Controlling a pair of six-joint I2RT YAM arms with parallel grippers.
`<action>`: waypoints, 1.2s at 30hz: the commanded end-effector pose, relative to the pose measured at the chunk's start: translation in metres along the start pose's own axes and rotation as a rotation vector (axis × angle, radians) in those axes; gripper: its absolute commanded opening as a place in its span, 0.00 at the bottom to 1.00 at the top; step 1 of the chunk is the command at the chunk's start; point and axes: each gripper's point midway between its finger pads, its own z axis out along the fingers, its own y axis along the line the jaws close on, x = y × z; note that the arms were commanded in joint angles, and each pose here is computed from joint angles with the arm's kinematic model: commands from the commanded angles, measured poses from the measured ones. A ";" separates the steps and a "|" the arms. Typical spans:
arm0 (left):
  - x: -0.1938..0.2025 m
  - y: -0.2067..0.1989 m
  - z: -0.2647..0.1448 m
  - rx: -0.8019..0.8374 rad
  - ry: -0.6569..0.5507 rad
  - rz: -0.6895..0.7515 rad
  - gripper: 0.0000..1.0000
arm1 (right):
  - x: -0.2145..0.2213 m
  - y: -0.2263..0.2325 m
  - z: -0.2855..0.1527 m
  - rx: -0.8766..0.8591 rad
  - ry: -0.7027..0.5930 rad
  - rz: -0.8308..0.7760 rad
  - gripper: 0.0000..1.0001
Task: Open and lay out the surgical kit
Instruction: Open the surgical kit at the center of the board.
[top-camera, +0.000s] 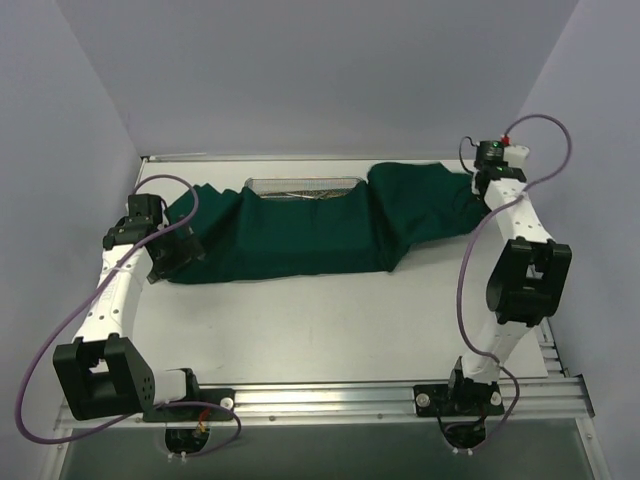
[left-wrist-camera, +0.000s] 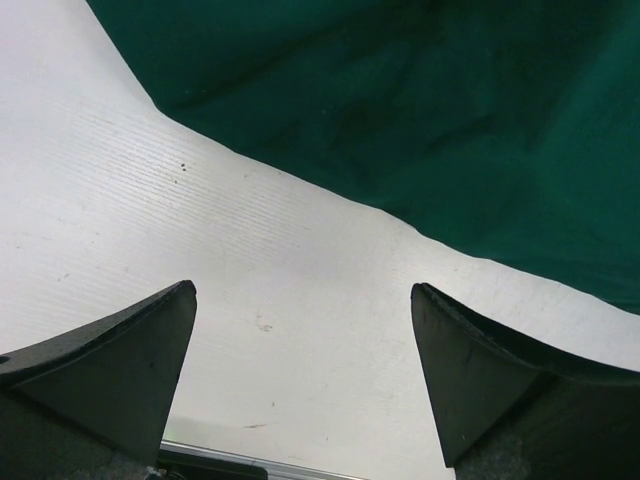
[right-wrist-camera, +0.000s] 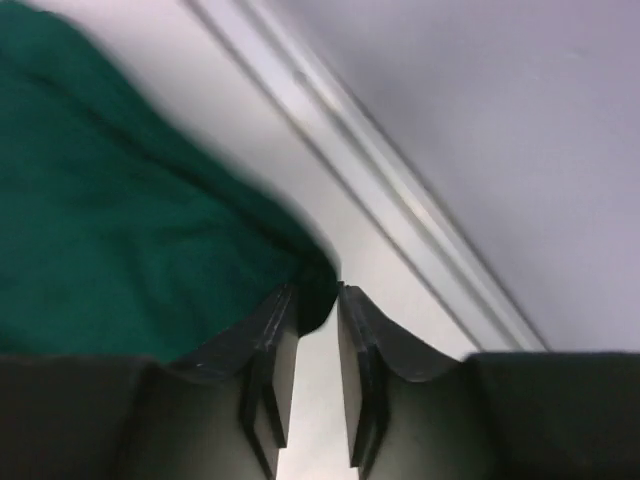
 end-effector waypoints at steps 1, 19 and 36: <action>-0.019 -0.001 -0.002 0.005 -0.074 -0.003 0.98 | 0.009 -0.027 -0.011 -0.011 0.020 0.098 0.27; -0.137 -0.051 0.068 0.077 -0.179 0.180 0.02 | 0.020 0.105 -0.025 -0.434 0.139 0.146 0.58; -0.169 -0.086 0.220 0.207 0.079 0.139 0.02 | 0.040 0.139 -0.008 -0.529 0.198 0.119 0.57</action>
